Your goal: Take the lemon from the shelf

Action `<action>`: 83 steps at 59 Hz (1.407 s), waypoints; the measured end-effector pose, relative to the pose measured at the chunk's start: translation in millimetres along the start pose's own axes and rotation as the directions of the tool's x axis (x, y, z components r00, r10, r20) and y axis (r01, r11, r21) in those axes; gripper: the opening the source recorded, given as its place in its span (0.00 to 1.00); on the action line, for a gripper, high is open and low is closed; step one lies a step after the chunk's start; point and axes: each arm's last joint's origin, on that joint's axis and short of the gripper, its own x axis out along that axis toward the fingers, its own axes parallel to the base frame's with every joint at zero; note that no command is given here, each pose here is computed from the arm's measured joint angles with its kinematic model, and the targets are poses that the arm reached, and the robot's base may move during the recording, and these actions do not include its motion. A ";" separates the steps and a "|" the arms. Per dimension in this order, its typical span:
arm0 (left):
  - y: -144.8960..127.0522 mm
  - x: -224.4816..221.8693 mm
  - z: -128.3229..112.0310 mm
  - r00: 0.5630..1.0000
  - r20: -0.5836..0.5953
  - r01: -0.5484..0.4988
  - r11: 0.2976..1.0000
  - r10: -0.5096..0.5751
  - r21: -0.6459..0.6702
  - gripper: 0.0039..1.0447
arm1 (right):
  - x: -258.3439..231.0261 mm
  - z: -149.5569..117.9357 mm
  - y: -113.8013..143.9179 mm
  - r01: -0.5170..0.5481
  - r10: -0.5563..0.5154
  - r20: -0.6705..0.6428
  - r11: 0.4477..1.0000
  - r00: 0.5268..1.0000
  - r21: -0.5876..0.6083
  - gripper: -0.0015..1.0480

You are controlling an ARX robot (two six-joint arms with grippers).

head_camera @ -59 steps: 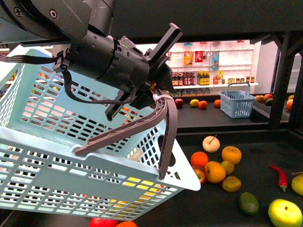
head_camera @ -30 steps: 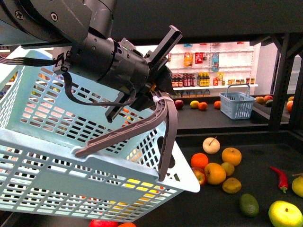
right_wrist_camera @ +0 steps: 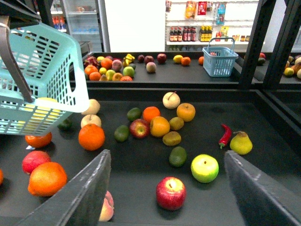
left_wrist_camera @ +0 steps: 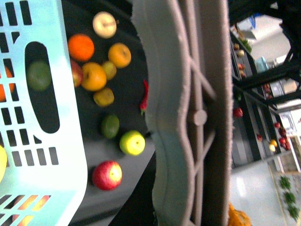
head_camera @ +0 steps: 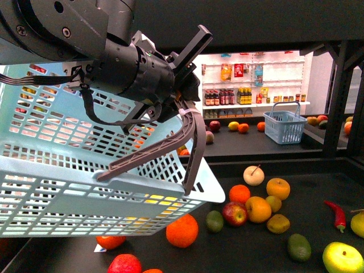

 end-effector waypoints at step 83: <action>229.0 -148.8 136.6 0.525 0.810 0.279 0.847 0.261 -0.454 0.06 | 0.0 0.1 -0.1 0.000 0.000 0.001 1.000 1.000 0.000 0.93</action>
